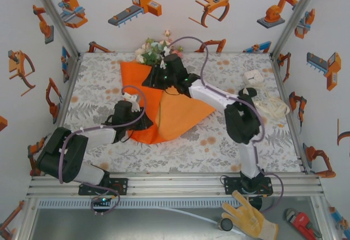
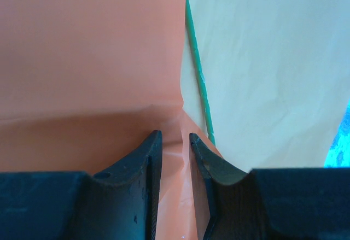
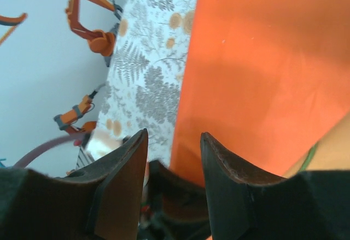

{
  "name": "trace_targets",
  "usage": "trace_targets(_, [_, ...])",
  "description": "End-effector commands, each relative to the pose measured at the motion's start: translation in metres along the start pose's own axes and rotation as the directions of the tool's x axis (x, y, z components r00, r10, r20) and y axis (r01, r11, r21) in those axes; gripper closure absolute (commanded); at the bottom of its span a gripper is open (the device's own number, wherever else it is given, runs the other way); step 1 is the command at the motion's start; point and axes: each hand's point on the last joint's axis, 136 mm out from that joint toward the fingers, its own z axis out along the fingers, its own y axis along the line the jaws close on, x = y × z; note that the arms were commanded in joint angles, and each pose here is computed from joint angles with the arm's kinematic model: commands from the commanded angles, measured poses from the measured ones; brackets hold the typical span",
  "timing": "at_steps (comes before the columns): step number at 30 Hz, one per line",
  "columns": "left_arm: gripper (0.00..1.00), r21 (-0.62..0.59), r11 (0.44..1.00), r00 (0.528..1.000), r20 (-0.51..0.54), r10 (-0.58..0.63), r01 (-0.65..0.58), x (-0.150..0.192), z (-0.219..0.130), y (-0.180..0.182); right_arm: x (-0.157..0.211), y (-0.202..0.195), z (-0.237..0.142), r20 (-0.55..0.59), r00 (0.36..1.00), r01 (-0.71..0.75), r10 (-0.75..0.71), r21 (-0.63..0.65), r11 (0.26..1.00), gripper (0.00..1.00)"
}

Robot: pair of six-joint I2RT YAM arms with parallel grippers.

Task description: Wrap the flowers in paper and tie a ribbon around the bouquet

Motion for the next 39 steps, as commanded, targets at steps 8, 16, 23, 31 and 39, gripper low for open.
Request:
trace_targets(8, [0.6, 0.006, 0.999, 0.999, -0.008, -0.04, 0.04, 0.008, -0.013, 0.002, 0.058, -0.076, 0.072, -0.186, 0.977, -0.089, 0.104, 0.089, 0.992, 0.6])
trace_targets(16, [0.49, -0.073, 0.97, 0.962, 0.164, -0.216, 0.23, -0.036, -0.069, 0.03, 0.072, -0.109, 0.076, -0.218, 0.97, -0.067, 0.103, 0.166, 0.984, 0.6])
trace_targets(23, [0.71, -0.263, 0.859, 0.898, 0.137, -0.417, 0.439, -0.001, -0.069, 0.09, 0.07, -0.11, 0.071, -0.211, 0.973, -0.051, 0.09, 0.182, 0.982, 0.59])
trace_targets(31, [0.76, -0.331, 0.808, 0.871, 0.117, -0.478, 0.488, 0.036, -0.06, 0.115, 0.049, -0.08, 0.053, -0.184, 0.981, -0.025, 0.053, 0.153, 0.988, 0.54])
trace_targets(39, [0.76, -0.241, 0.86, 0.893, 0.103, -0.438, 0.45, 0.033, -0.057, 0.101, 0.044, 0.038, 0.048, -0.134, 0.987, 0.071, -0.083, -0.087, 0.994, 0.52])
